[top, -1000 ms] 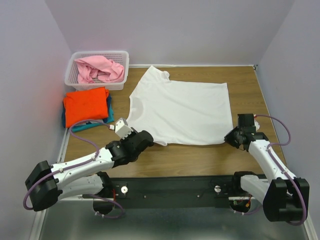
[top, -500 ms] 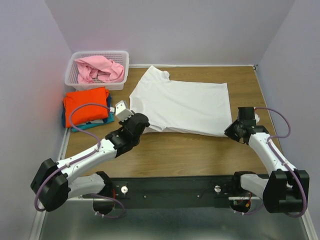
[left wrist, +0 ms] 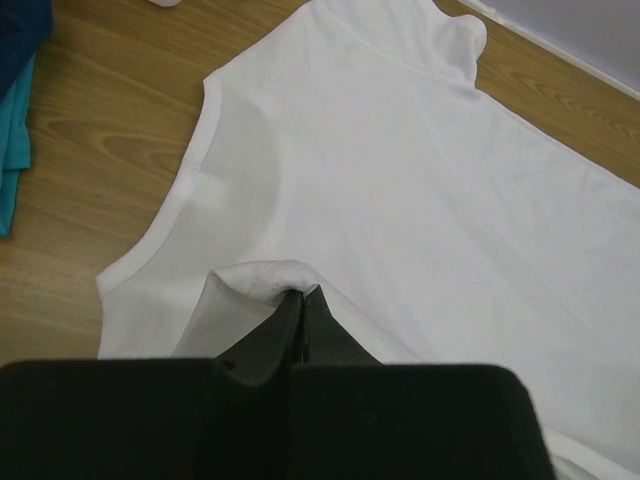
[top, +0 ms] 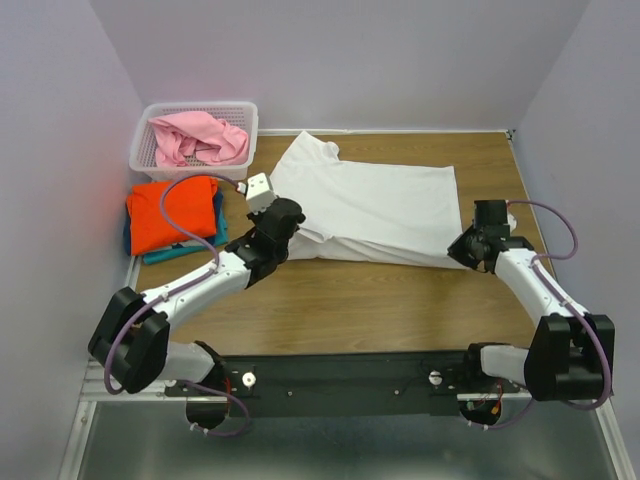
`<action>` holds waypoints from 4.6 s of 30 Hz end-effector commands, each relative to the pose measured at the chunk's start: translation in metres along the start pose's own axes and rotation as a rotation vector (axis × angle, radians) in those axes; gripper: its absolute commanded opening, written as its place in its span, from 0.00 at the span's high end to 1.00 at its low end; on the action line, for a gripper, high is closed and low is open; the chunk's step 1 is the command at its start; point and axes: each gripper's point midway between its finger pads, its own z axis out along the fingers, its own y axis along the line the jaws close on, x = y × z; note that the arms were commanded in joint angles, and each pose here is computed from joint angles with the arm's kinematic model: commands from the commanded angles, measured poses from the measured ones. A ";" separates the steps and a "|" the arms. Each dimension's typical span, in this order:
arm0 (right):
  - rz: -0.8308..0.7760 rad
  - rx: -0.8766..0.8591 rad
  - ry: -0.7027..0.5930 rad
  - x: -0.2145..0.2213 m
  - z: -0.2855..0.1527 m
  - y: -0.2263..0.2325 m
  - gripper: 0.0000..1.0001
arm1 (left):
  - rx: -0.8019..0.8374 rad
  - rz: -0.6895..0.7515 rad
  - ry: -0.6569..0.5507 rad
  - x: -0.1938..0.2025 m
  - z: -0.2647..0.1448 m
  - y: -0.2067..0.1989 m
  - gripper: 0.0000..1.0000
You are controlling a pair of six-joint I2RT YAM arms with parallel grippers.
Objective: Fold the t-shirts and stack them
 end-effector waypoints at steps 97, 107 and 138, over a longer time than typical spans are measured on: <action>-0.166 -0.183 -0.015 -0.031 0.011 0.053 0.00 | 0.576 0.094 0.377 0.080 0.057 -0.095 0.13; -0.169 -0.138 -0.043 -0.037 0.015 0.046 0.00 | 0.593 0.141 0.451 0.108 0.086 -0.114 0.12; -0.210 -0.140 -0.112 -0.066 0.012 0.062 0.00 | 0.604 0.173 0.351 0.063 0.090 -0.140 0.04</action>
